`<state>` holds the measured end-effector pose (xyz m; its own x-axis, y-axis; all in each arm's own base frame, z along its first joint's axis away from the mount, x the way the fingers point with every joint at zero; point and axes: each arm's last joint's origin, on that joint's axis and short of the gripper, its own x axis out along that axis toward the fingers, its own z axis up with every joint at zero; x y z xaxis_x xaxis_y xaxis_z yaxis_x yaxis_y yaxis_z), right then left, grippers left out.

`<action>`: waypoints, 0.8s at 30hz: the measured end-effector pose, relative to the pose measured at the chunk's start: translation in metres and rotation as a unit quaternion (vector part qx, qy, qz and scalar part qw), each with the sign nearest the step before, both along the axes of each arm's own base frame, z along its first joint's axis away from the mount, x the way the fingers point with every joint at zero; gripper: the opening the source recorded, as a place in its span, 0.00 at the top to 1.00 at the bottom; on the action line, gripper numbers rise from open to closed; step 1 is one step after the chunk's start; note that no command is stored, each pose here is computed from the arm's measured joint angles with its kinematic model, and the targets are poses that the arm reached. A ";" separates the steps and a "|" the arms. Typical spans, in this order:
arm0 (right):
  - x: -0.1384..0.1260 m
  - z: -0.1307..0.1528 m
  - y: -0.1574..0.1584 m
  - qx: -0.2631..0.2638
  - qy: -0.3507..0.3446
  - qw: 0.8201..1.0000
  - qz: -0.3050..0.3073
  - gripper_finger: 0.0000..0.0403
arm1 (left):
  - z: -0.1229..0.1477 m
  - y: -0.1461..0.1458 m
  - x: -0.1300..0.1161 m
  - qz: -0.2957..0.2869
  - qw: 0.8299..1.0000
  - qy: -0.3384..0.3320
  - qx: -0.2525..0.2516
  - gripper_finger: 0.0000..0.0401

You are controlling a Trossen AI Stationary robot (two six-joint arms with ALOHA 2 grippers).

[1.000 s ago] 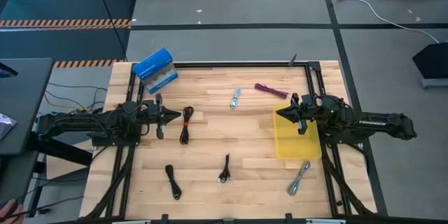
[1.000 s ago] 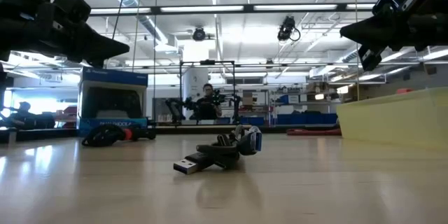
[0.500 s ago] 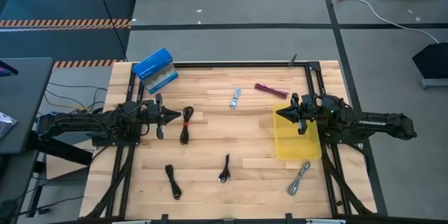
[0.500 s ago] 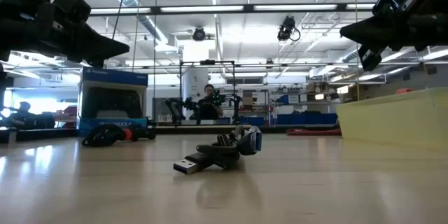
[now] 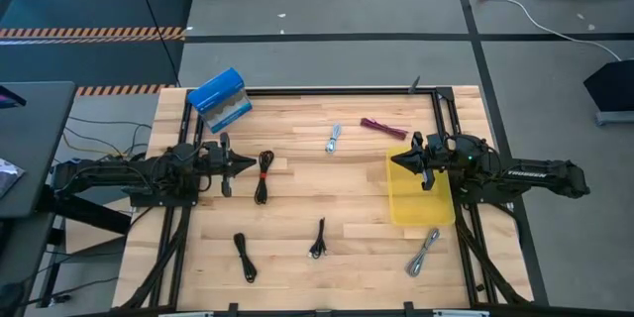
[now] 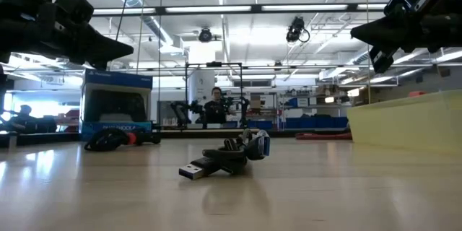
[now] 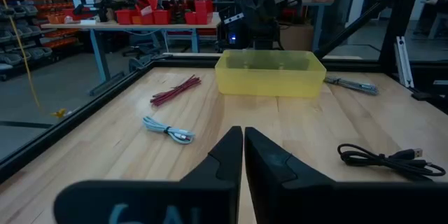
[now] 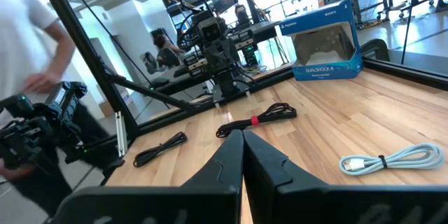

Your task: Pick and place USB-C Cables

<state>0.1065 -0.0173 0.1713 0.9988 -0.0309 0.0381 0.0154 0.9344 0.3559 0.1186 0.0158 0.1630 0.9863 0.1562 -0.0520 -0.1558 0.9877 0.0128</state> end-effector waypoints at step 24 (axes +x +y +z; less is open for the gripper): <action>0.000 0.000 0.000 0.000 0.000 1.000 0.000 0.97 | 0.001 0.000 0.000 0.001 1.000 -0.004 0.000 0.94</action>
